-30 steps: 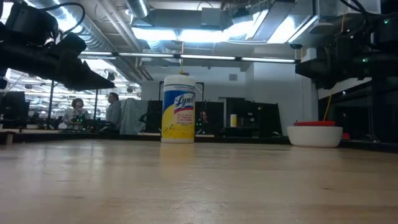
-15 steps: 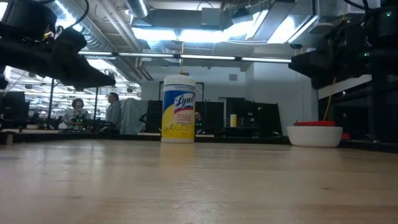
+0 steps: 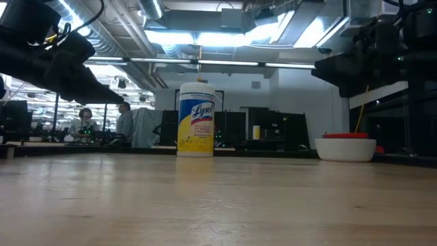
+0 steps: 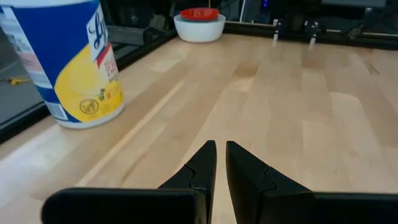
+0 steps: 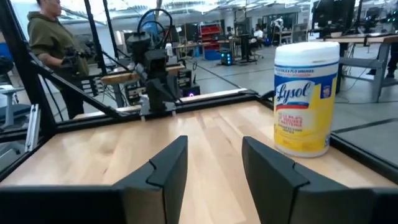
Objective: Nest bowls inside each other
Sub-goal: Return to Home Position
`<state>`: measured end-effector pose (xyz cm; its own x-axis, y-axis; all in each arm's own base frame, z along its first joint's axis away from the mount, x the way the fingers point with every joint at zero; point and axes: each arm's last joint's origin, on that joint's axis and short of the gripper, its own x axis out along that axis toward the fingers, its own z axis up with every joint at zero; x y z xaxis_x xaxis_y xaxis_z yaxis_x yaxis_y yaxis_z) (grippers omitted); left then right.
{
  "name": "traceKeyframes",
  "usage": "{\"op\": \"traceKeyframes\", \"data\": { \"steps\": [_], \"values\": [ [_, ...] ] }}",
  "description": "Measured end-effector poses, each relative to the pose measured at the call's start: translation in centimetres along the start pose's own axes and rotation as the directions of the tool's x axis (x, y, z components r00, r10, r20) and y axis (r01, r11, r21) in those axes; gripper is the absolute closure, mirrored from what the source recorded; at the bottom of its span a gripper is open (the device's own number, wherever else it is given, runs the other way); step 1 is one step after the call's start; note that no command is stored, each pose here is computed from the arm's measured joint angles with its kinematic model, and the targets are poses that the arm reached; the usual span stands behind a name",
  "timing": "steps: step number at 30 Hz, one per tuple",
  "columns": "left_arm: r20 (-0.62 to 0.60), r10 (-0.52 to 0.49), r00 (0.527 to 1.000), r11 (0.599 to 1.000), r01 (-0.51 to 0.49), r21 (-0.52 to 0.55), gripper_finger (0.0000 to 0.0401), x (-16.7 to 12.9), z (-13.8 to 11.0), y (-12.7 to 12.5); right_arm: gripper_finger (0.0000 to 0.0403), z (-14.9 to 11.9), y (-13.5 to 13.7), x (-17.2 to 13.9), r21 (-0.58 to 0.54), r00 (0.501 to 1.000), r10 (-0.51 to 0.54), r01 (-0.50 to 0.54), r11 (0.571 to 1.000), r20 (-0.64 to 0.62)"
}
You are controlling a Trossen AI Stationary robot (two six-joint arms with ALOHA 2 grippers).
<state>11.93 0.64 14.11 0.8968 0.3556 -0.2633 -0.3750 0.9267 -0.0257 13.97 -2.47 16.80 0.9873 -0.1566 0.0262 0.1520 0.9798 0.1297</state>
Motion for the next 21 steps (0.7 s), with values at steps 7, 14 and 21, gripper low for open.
{"op": "traceKeyframes", "data": {
  "steps": [7, 14, 21],
  "values": [
    [0.054, 0.009, 0.998, 0.999, -0.01, 0.031, 0.037, 0.1, 0.5, -0.1, 0.0239, 0.2, 0.0, 0.1, 0.0, 1.0, 0.003, -0.003, 1.0, 0.03],
    [0.056, 0.031, 0.998, 0.998, -0.034, 0.054, 0.037, 0.1, 0.5, 0.0, 0.0257, 0.1, 0.3, -0.2, 0.002, 1.0, -0.006, 0.006, 1.0, 0.01],
    [0.054, 0.013, 0.998, 0.998, -0.016, 0.055, 0.037, 0.1, 0.5, -0.1, 0.0271, 0.8, 1.0, -1.8, 0.002, 0.996, -0.078, 0.078, 0.997, 0.053]
  ]
}}
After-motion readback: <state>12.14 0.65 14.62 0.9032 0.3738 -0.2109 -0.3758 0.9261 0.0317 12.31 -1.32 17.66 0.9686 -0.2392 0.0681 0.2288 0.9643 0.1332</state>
